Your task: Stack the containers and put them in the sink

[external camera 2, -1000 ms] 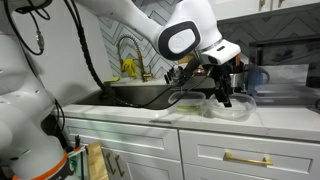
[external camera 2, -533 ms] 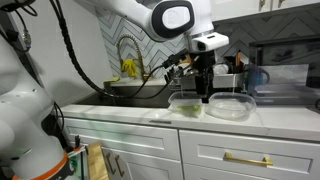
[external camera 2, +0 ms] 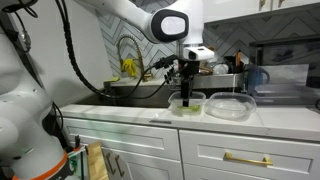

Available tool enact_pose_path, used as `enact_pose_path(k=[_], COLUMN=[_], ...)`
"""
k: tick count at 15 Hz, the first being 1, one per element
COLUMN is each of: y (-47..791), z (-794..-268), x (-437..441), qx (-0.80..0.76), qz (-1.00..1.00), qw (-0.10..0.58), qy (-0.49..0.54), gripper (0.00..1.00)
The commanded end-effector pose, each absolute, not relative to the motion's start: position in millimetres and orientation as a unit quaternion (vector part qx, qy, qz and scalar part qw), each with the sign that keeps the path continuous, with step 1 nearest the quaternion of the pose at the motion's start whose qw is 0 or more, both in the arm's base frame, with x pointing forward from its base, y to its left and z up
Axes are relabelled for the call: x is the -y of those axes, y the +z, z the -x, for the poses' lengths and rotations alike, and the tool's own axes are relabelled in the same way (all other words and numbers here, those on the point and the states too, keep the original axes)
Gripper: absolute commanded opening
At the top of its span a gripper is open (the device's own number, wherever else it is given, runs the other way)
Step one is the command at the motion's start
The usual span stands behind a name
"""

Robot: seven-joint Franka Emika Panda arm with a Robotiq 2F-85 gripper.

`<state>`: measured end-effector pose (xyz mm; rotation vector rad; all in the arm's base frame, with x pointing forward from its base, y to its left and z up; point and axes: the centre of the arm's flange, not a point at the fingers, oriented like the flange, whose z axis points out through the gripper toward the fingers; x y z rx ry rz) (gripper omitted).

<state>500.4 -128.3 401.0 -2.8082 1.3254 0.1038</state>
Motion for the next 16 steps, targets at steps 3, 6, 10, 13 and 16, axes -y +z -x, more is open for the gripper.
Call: enact_pose_path(k=[3, 6, 10, 13, 16], y=[372, 369, 388, 423, 464], z=[-501, -501, -498, -493, -484], x=[124, 124, 123, 121, 121], qx=[-0.417, -0.417, -0.415, -0.403, -0.395], qz=[0.906, 0.905, 0.905, 0.912, 0.916], qw=[0.019, 0.028, 0.048, 0.059, 0.06], qy=[0.076, 0.081, 0.077, 0.059, 0.026], gripper=[0.58, 0.35, 0.04, 0.0, 0.01])
